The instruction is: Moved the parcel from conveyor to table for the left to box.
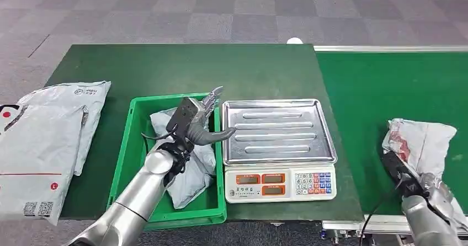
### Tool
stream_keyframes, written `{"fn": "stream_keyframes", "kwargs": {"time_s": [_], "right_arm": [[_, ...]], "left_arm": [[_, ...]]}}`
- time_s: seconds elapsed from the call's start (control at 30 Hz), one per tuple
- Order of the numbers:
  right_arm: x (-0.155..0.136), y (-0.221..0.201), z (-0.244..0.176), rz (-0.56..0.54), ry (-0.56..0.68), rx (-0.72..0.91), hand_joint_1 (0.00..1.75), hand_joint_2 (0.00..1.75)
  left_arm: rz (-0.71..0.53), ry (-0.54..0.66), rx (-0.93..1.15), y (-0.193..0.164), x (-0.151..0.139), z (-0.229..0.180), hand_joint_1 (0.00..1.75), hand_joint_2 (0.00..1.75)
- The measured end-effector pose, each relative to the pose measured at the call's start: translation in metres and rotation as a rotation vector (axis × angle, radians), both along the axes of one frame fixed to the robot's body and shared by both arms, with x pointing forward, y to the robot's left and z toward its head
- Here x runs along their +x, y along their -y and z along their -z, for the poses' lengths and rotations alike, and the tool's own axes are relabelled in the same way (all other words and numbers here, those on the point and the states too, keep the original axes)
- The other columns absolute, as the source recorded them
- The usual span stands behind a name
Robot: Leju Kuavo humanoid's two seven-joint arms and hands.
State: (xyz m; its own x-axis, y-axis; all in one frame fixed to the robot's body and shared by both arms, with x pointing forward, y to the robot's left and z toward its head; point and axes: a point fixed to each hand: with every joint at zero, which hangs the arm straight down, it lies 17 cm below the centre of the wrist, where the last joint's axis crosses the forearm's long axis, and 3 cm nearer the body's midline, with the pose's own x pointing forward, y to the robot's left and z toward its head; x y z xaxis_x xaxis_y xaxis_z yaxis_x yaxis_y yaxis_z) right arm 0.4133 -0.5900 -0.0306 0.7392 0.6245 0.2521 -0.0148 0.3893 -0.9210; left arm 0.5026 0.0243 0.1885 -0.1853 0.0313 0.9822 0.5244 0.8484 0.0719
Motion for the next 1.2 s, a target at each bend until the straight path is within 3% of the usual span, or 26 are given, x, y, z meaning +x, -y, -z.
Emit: {"fn": "stream_keyframes", "kwargs": {"time_s": [0.27, 0.7, 1.03, 1.2], "right_arm": [[0.041, -0.03, -0.072, -0.086, 0.273, -0.065, 1.75, 1.75], [0.051, -0.051, -0.101, -0.141, 0.385, -0.088, 1.75, 1.75], [0.076, -0.121, -0.189, -0.309, 0.663, -0.126, 1.75, 1.75], [0.103, -0.201, -0.218, -0.524, 0.73, -0.094, 1.75, 1.75]], "left_arm": [[-0.021, -0.008, 0.032, 0.0, 0.002, 0.006, 0.0, 1.75], [-0.028, -0.012, 0.033, -0.001, 0.003, 0.008, 0.0, 1.75], [-0.055, 0.004, 0.022, -0.003, 0.006, 0.009, 0.0, 1.75], [-0.057, 0.008, 0.015, -0.002, 0.012, 0.004, 0.0, 1.75]]}}
